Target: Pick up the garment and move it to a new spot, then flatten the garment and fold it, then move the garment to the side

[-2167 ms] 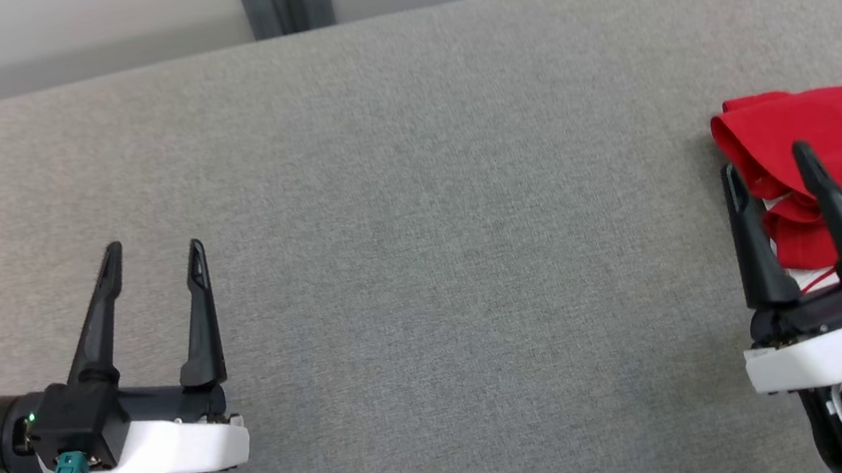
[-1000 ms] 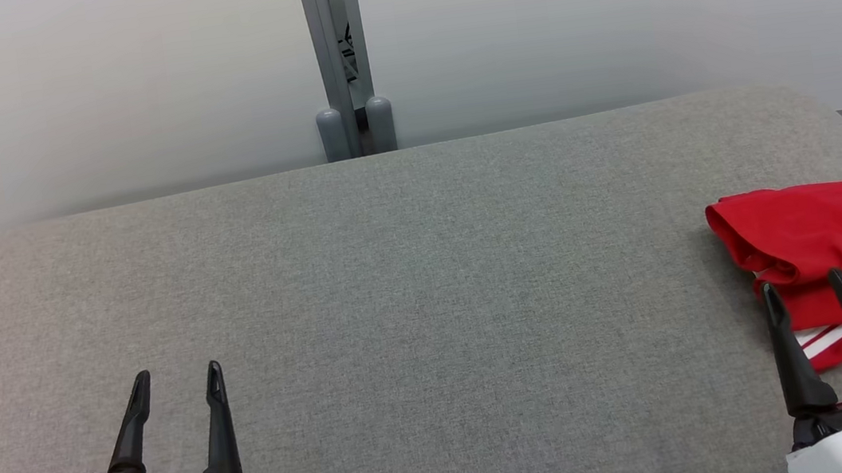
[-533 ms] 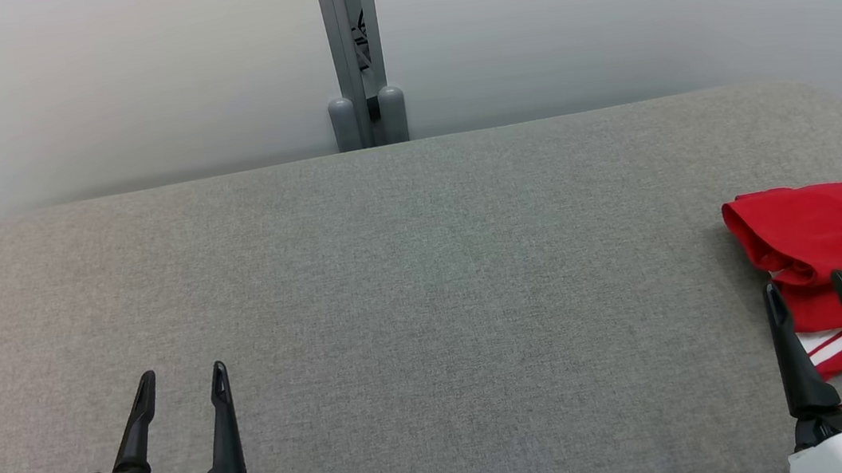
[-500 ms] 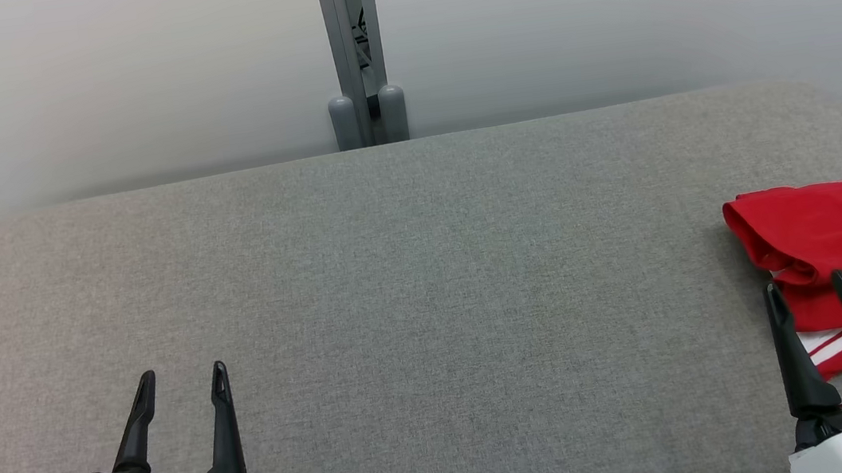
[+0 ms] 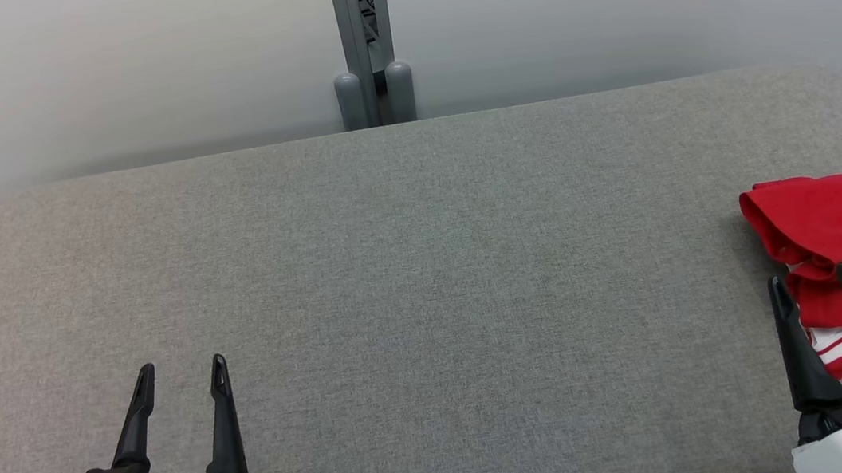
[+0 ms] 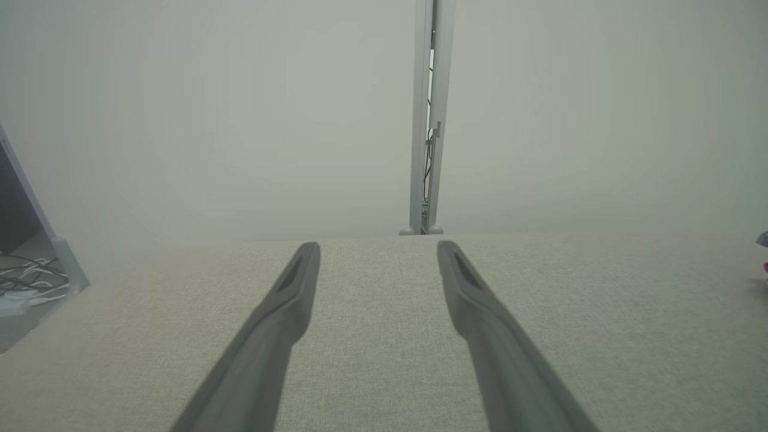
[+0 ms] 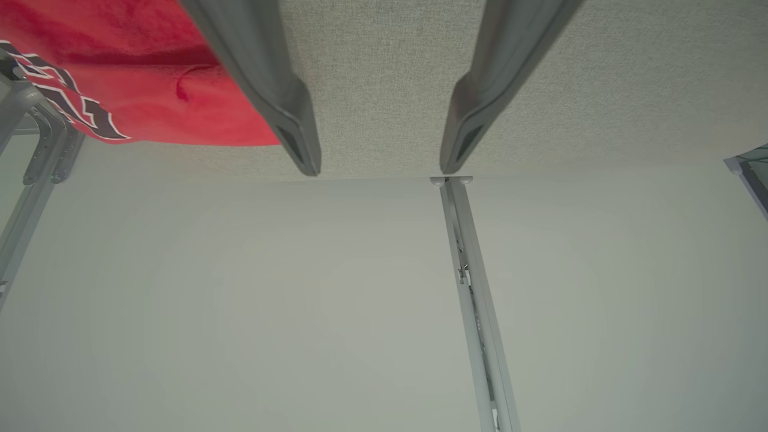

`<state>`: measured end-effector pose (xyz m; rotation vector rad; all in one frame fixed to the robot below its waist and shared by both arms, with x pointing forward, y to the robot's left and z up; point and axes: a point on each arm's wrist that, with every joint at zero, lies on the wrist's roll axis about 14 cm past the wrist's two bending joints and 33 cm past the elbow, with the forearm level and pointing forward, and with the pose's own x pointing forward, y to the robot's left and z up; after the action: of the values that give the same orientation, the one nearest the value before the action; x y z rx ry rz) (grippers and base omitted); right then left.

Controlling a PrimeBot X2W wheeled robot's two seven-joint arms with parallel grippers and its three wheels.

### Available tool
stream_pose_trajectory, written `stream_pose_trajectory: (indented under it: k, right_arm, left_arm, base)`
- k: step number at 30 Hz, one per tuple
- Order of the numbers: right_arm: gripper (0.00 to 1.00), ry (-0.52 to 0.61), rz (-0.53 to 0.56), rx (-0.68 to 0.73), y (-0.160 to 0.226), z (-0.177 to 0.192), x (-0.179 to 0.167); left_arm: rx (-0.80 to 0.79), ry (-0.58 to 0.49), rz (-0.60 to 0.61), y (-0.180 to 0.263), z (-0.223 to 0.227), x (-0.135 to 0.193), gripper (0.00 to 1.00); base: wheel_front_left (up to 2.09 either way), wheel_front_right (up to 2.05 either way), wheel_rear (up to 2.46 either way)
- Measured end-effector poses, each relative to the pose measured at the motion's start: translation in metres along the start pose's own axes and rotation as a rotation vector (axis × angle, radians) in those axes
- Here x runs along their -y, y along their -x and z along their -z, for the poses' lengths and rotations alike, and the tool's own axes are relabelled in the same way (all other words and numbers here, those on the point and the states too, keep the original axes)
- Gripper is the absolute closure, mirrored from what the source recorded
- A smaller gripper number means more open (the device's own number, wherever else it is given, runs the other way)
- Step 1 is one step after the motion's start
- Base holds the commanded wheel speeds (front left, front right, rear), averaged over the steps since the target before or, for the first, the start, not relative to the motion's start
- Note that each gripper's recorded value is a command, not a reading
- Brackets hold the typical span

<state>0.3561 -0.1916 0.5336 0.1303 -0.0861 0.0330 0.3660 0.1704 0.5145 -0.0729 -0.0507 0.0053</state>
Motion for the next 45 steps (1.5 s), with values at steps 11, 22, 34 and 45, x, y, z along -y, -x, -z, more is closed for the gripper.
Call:
stream_pose_trajectory:
  k: [11, 22, 34, 45]
  right_arm:
    - [0.00, -0.001, 0.001, -0.003, -0.002, 0.001, 0.000]
    - [1.00, -0.096, 0.026, -0.104, 0.007, 0.031, 0.002]
    - [1.00, -0.300, 0.092, -0.162, 0.002, 0.043, 0.024]
    - [1.00, -0.470, 0.132, -0.192, -0.004, 0.048, 0.039]
  left_arm:
    - [0.003, 0.001, -0.004, -0.002, 0.000, -0.001, 0.00]
    - [-0.104, 0.084, -0.014, 0.013, 0.031, 0.006, 1.00]
    - [-0.137, 0.308, -0.019, 0.010, 0.037, 0.012, 1.00]
    - [-0.153, 0.487, -0.021, 0.007, 0.040, 0.016, 1.00]
  base:
    - [0.00, 0.00, 0.00]
    - [0.00, 0.00, 0.00]
    - [0.00, 0.00, 0.00]
    - [0.00, 0.00, 0.00]
